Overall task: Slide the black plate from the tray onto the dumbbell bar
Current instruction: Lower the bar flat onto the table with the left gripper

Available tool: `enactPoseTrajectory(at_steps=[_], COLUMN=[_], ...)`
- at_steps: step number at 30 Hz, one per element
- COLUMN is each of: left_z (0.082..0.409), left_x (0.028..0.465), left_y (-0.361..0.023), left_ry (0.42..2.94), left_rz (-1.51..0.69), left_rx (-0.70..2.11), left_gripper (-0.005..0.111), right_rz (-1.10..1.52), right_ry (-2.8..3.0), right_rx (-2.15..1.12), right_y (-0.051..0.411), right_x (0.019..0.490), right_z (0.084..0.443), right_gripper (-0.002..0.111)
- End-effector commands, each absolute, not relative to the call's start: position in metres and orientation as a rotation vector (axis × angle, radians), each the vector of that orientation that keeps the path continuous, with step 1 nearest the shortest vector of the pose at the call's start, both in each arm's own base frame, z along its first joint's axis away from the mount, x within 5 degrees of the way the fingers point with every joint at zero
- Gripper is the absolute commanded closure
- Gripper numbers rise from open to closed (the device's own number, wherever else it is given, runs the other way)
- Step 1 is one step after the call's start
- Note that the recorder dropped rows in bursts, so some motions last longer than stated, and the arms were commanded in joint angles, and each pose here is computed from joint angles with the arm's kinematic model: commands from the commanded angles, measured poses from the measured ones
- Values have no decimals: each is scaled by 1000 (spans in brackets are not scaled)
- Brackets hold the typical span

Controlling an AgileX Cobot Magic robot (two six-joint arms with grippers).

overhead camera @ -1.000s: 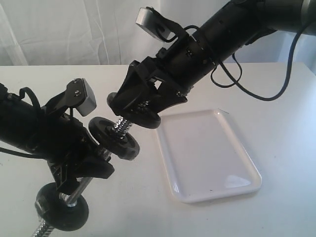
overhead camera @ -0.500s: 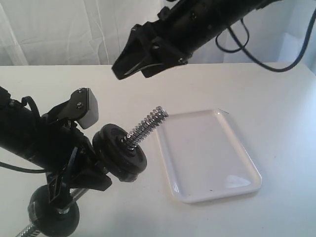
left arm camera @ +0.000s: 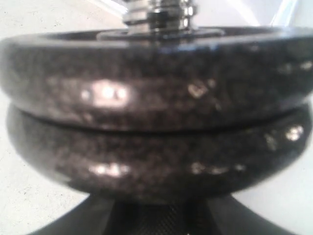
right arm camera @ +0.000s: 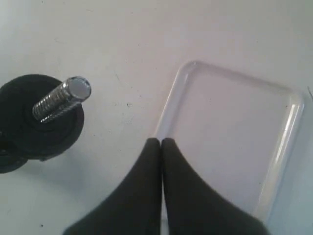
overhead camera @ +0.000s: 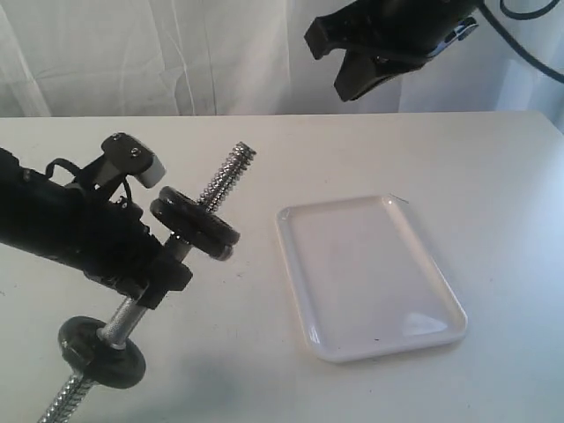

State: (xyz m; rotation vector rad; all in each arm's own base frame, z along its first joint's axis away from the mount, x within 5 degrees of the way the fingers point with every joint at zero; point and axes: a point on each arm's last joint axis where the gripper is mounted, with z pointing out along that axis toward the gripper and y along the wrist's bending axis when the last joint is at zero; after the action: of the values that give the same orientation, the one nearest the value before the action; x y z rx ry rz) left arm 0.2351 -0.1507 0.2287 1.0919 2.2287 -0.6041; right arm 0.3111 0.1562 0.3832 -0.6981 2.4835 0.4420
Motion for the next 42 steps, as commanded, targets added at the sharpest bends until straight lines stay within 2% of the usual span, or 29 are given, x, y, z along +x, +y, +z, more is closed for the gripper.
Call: enactPoseTrajectory(at_steps=[1, 12, 28, 42], left_z=[266, 248, 213, 203], left_x=[257, 306, 314, 320], left_y=[-171, -174, -180, -180], left_ry=[2195, 2279, 2388, 2404], left_rz=[-944, -957, -970, -971], left_rx=[591, -35, -86, -206], left_gripper=[107, 107, 107, 107], right_rz=[409, 276, 276, 276], right_ry=[2531, 2499, 2432, 2434], right_rx=[-706, -678, -660, -663], right_y=[151, 122, 112, 110], right_x=[305, 261, 238, 234], right_z=[386, 397, 406, 408], right_gripper=[108, 108, 108, 108])
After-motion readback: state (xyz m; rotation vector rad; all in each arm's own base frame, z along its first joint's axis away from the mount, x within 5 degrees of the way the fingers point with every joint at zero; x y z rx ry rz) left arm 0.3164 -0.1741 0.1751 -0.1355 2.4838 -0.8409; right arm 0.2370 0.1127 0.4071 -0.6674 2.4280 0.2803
